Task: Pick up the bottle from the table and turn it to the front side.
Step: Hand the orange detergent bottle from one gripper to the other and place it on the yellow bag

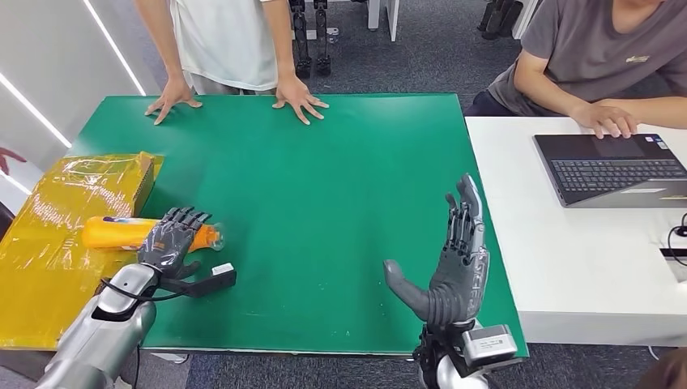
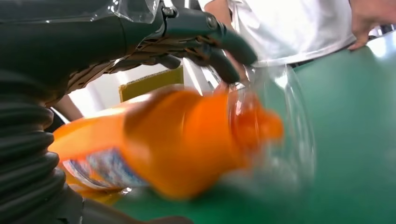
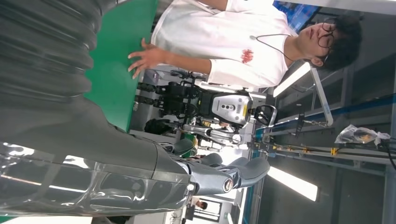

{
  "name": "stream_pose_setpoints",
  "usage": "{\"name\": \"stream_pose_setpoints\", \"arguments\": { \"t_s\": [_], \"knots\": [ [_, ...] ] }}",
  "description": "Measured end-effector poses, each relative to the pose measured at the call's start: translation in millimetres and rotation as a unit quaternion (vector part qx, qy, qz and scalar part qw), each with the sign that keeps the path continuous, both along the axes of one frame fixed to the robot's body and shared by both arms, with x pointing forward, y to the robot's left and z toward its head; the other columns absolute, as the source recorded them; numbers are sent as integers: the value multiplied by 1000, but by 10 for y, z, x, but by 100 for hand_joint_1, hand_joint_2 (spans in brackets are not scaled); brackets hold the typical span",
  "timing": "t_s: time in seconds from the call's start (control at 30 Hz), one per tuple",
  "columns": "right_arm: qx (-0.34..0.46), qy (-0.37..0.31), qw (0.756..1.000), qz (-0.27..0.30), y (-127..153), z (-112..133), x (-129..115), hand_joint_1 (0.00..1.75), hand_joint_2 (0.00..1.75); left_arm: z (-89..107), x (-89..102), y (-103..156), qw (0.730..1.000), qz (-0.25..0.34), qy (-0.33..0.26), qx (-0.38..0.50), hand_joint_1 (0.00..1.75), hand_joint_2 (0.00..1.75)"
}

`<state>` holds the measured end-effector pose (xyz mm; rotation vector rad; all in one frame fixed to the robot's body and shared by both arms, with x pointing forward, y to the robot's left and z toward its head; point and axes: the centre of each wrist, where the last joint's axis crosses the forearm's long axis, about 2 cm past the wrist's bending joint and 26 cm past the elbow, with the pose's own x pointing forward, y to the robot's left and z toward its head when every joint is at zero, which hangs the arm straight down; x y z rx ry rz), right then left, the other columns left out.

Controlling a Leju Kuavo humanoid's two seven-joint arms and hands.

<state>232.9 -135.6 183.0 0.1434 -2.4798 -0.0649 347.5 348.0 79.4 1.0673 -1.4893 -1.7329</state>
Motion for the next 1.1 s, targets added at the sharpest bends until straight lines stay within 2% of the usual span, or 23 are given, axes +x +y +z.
{"name": "stream_pose_setpoints", "arguments": {
  "t_s": [0.33,0.47,0.63,0.8,0.93,1.03,1.1],
  "knots": [
    [-3,-4,1000,3,18,18,15,0,175,-5,72,-28,1000,9,-1,-8,0,175],
    [-3,-4,1000,2,17,18,17,0,175,-7,63,-19,999,3,-23,-31,0,175],
    [1,-3,1000,-7,13,24,38,0,175,11,5,-5,993,-4,-79,-92,0,175],
    [4,-1,1000,-11,5,18,45,0,175,39,-157,-35,980,-11,-141,-138,0,175],
    [4,3,1000,-15,-9,2,40,0,175,104,-357,-97,970,-46,-183,-156,0,175],
    [4,6,1000,-18,-21,-19,27,0,175,224,-527,-184,952,-69,-230,-191,0,175],
    [3,9,1000,-19,-27,-37,12,0,175,354,-622,-232,932,-57,-270,-235,0,175]
  ]
}}
